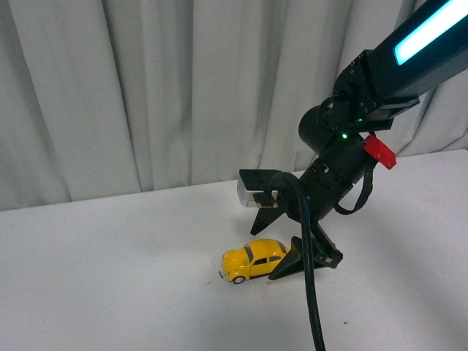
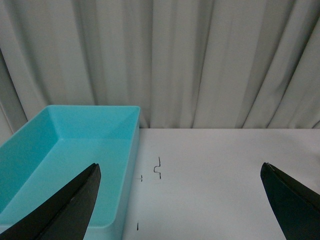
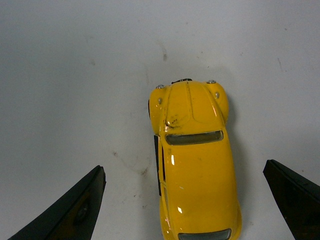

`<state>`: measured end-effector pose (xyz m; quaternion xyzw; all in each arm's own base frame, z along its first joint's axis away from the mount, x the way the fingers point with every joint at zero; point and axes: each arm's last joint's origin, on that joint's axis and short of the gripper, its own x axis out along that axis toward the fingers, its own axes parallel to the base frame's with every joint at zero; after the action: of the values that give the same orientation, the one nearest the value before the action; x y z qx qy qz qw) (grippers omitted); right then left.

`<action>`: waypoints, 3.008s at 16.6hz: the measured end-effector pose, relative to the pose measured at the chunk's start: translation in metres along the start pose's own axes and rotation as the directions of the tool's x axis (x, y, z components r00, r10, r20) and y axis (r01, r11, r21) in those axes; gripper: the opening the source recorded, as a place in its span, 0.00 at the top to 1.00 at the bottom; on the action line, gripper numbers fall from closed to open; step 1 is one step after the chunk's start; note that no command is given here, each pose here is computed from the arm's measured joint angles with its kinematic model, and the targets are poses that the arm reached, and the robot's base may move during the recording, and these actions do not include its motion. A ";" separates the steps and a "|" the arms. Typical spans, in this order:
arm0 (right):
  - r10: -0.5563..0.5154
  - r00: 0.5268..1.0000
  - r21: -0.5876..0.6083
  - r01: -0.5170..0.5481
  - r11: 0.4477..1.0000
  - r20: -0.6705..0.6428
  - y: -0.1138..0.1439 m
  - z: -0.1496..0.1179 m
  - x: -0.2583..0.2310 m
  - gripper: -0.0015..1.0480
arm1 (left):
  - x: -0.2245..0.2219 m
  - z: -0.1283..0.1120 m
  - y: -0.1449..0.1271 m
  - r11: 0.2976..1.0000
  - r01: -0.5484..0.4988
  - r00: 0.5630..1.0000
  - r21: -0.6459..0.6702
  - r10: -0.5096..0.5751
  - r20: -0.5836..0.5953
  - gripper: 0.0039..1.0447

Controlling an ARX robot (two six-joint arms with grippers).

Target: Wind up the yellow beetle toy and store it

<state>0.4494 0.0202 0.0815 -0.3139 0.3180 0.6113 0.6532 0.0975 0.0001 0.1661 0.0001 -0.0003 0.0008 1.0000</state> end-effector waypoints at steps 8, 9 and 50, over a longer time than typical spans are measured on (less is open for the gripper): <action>0.002 1.000 0.004 -0.002 1.000 -0.022 -0.005 -0.012 0.016 0.06 | 0.000 0.000 0.000 1.000 0.000 1.000 0.000 0.000 0.000 0.06; -0.001 1.000 0.002 0.001 1.000 -0.022 -0.005 -0.013 0.017 0.06 | 0.000 0.000 0.000 1.000 0.000 1.000 0.000 0.000 0.000 0.06; -0.099 0.995 0.201 0.096 0.975 0.008 0.110 -0.139 -0.062 0.60 | 0.000 0.000 0.000 1.000 0.000 1.000 0.000 0.000 0.000 0.06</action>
<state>0.3317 -0.1217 0.0452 -0.2564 0.3564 0.5462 0.7134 0.0975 0.0001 0.1662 0.0001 -0.0005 0.0006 1.0000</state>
